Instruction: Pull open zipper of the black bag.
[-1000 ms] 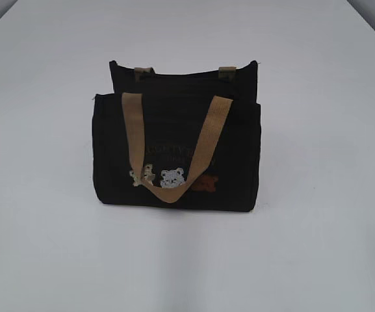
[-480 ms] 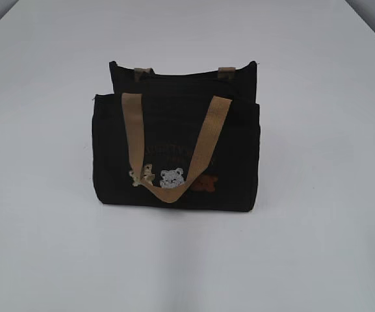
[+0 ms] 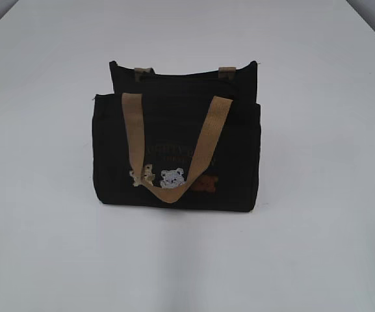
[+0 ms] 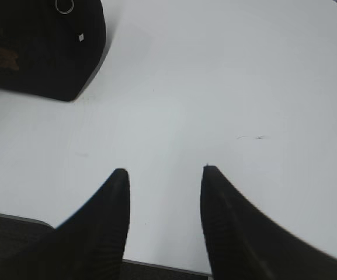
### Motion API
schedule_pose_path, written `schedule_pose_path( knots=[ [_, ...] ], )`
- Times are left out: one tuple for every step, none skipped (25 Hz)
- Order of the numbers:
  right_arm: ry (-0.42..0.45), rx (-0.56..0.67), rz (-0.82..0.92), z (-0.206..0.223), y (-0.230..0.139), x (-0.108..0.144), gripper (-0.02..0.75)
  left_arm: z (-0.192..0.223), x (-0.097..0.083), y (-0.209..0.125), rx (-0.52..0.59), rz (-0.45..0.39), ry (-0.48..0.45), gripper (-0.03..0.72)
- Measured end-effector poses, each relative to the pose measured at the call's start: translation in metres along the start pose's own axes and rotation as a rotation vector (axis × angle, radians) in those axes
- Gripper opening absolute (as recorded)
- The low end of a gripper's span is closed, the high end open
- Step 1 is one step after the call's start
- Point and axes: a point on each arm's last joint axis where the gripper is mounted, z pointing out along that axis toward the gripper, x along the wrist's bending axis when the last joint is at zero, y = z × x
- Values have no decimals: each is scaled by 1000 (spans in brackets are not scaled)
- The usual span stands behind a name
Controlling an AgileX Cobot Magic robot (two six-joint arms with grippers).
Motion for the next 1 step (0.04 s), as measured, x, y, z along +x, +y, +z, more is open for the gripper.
schedule_pose_path(
  knots=[
    [0, 0, 0, 0, 0, 0, 321, 0, 0, 0, 0, 0, 0, 176]
  ],
)
